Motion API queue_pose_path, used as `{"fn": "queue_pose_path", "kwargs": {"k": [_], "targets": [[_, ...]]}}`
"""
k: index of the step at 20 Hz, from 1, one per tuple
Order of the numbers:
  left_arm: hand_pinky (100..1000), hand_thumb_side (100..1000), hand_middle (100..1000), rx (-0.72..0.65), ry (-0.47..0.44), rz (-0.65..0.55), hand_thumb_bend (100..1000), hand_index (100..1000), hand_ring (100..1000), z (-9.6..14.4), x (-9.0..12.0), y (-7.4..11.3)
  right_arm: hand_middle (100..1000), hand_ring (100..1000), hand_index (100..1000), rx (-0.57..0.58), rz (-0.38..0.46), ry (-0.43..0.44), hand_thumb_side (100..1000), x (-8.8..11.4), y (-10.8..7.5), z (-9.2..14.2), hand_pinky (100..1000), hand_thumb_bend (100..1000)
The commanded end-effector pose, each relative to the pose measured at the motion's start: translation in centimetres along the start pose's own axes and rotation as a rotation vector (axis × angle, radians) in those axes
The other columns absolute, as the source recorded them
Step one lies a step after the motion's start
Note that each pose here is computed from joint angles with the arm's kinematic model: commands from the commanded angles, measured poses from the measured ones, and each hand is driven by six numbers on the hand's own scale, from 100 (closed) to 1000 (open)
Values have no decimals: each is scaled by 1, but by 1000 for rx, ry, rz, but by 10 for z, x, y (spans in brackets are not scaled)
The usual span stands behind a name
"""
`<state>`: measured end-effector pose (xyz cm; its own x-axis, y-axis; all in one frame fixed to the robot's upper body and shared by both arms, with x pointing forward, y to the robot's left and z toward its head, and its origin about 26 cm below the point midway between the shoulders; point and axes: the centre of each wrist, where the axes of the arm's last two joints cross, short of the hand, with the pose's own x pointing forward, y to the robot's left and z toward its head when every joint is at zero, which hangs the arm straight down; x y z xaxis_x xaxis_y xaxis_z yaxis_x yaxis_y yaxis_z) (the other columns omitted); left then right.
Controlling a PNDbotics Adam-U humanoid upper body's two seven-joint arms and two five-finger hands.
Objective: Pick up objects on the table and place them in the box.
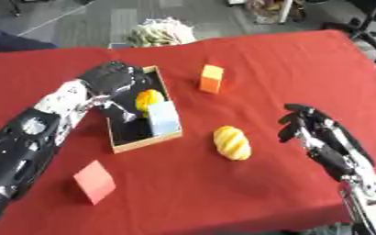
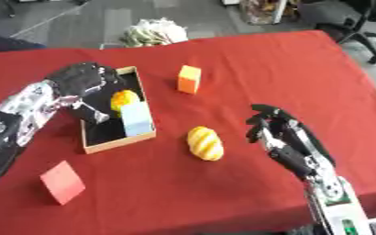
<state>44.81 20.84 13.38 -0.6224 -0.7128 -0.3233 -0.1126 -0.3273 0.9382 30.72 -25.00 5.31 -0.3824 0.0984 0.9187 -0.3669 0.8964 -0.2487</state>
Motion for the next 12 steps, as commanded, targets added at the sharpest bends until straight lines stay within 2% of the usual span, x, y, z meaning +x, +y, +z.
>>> {"fn": "queue_pose_path", "kwargs": {"k": [1, 7, 9, 12], "targets": [[806, 324, 756, 43, 30, -35, 483, 894, 735, 10, -16, 28, 621, 566, 833, 5, 17, -19, 408, 6, -4, -3, 540, 100], [809, 271, 718, 136, 22, 36, 361, 858, 708, 50, -33, 81, 621, 565, 833, -2, 25, -11, 407, 5, -7, -1, 540, 100], [814, 282, 721, 126, -25, 54, 365, 860, 713, 68, -36, 98, 622, 565, 833, -3, 29, -8, 408, 5, -7, 0, 540, 100], [818, 329, 730, 55, -132, 47, 414, 863, 725, 91, -31, 112, 622, 565, 833, -2, 34, -1, 409, 4, -8, 1, 540, 100]]}}
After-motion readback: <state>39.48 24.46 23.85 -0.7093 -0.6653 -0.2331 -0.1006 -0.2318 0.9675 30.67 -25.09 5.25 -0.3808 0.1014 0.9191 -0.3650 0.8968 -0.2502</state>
